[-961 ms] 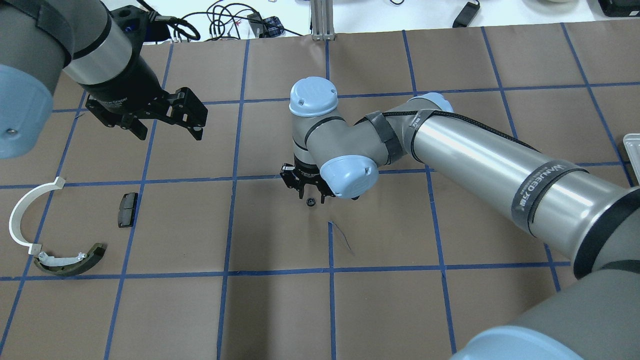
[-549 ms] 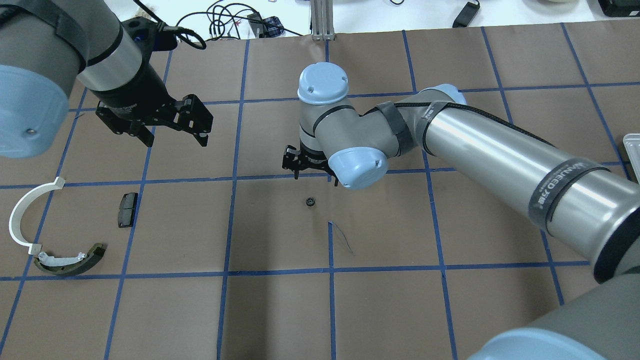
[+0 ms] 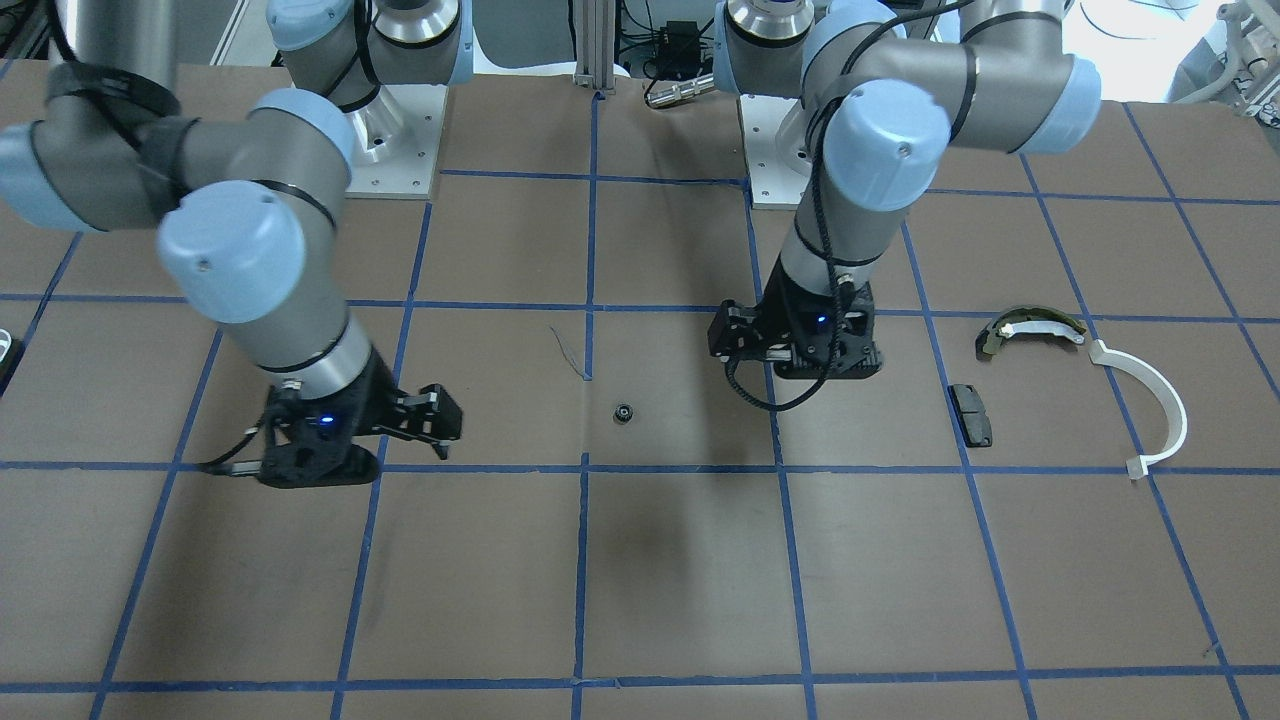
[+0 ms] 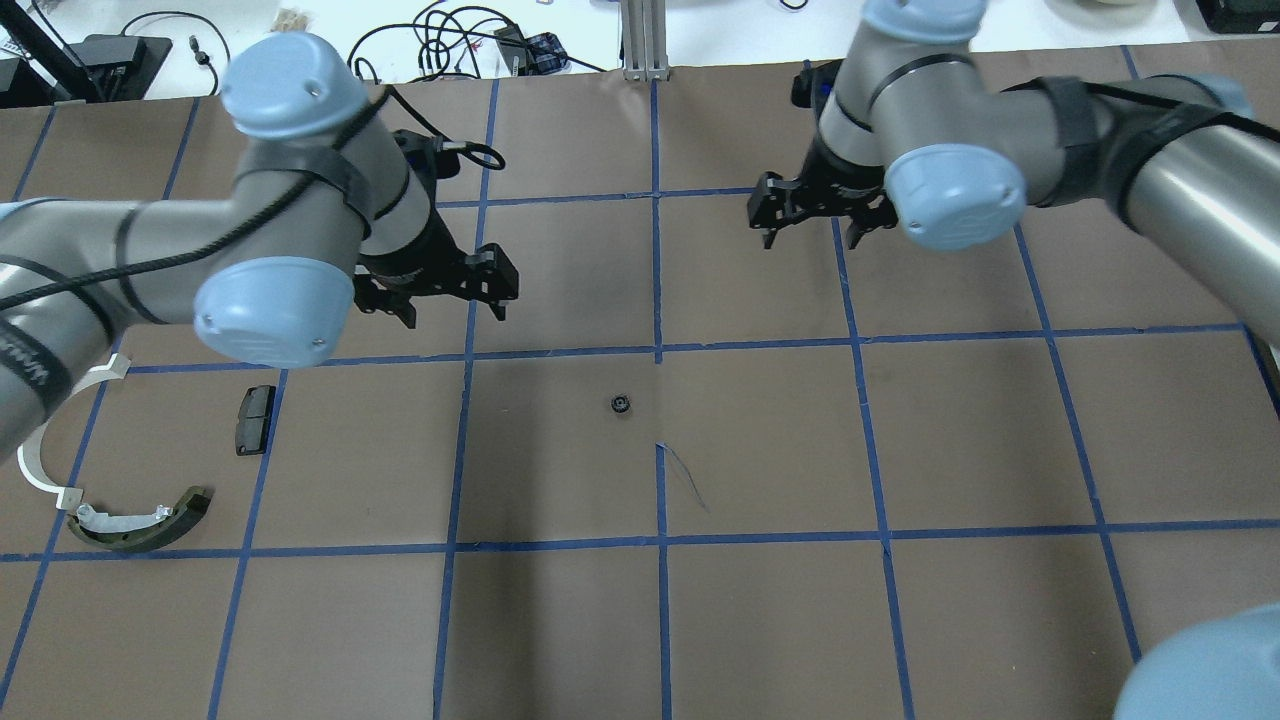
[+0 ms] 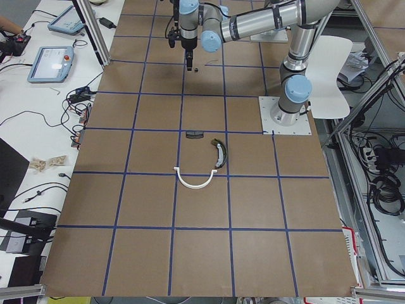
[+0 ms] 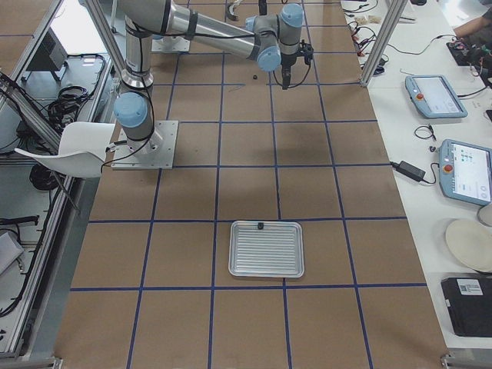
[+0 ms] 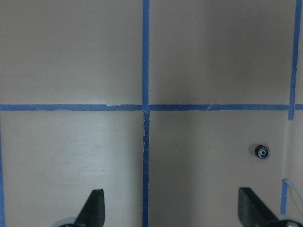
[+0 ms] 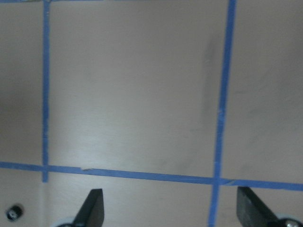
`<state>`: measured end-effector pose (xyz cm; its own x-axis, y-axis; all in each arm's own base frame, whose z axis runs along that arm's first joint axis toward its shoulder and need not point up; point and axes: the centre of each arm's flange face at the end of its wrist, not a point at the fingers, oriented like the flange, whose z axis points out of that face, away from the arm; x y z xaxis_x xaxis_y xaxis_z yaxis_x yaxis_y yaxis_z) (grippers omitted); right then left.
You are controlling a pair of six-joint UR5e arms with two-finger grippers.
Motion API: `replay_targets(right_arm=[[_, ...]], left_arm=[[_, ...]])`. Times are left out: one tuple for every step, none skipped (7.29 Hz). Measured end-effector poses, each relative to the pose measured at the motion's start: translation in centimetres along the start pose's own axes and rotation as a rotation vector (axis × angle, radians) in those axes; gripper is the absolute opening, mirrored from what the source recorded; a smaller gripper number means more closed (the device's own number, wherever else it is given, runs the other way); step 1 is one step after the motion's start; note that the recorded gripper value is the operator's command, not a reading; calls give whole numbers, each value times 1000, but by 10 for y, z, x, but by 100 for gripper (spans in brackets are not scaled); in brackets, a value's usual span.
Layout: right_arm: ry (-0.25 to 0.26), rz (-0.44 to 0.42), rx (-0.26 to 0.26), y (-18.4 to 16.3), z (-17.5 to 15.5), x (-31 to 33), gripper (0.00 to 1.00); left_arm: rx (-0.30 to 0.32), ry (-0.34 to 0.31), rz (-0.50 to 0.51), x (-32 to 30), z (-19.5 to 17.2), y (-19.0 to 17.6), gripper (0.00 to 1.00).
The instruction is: Place bearing gear from tray to pile
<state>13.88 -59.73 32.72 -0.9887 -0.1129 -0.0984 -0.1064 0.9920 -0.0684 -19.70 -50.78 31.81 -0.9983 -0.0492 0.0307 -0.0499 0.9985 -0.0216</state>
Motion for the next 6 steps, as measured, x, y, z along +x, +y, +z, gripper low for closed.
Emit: replay_targets(right_arm=[[5,-130,2,0,-13,57,100],[10,-267,6,4,-22,118,100],[10,-397,5,12,-28,170,99],[8,-519,2,21,-32,211,98],[10,-634,2,31,-35,247,98],[13,-752,3,44,-37,286,98]], left_arm=[[-1,0,-11,30,31,0,100],[2,1,-9,55,59,0,100],[-1,1,1,77,83,3,100],[-14,-4,8,93,105,7,98],[-29,-9,14,102,122,10,97],[-45,-14,18,106,135,13,88]])
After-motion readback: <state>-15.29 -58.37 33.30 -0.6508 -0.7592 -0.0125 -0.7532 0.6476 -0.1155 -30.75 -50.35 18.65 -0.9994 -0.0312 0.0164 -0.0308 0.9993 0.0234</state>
